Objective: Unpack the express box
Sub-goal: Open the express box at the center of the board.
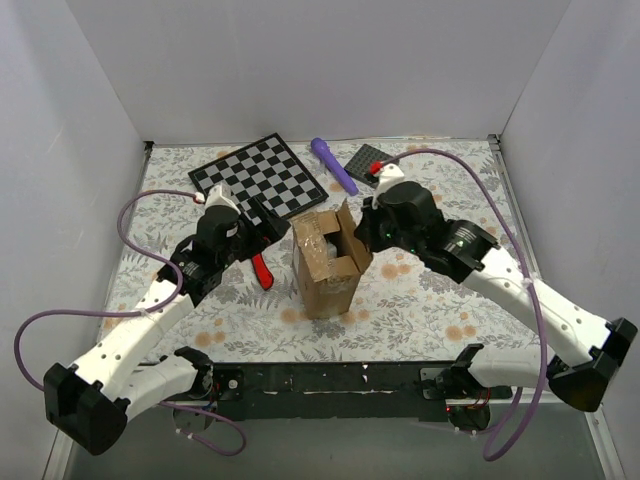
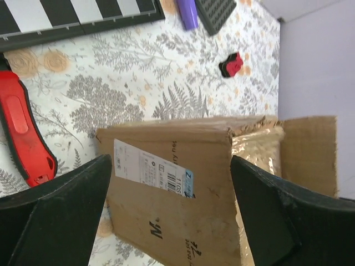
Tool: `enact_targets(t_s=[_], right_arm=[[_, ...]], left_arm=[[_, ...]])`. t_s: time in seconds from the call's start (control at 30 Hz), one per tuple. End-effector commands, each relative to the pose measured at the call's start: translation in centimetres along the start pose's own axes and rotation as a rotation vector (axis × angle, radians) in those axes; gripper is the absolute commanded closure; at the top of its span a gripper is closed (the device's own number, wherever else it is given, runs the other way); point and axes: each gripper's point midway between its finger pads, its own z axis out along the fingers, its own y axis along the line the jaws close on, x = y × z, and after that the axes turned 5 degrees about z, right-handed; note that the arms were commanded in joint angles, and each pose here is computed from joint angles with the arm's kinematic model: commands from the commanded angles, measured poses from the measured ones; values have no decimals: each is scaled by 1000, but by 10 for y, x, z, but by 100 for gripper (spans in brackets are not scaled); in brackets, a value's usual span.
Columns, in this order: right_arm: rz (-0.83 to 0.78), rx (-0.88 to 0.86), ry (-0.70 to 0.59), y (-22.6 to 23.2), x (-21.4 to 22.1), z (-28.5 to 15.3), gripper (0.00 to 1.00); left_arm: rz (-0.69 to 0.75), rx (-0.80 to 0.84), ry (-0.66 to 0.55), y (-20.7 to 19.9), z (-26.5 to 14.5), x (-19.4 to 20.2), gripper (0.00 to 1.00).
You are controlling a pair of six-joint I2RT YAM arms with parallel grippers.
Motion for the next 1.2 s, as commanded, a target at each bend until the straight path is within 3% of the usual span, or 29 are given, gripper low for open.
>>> enact_targets(t_s=[0.0,0.1,0.2,0.43,0.47,0.53,0.57,0.7,0.87,1.17], right_arm=[[160,-202,-124,14,-19,-19,99],[238,-226,-160,4,-15,-23,99],[290,-273,-186,5,-9,-29,99],[330,-297,-273,2,-13,-42,99],[330,-268,-282,-3,-15,-41,99],[322,-234,-278,-8,-16,-41,99],[319,-222,-268,-10,-13,-39,99],[306,-196,-263,-13,-15,-36,99],[288,-179,-263,-15,-17,-38,99],[271,-163,-269,-19,-17,-38,99]], left_arm=[[-8,20,-153,-20,-22,-47,7],[11,91,-182,-43,-32,-64,2],[45,145,-123,-65,-33,-65,2],[138,339,131,-130,-34,-36,2],[174,239,178,-119,-19,-23,2],[323,212,193,-144,-24,-8,2],[393,60,213,-122,-8,5,2],[529,-45,251,-120,-7,36,2],[611,-231,237,-92,-8,38,2],[668,-337,142,-90,-28,17,2]])
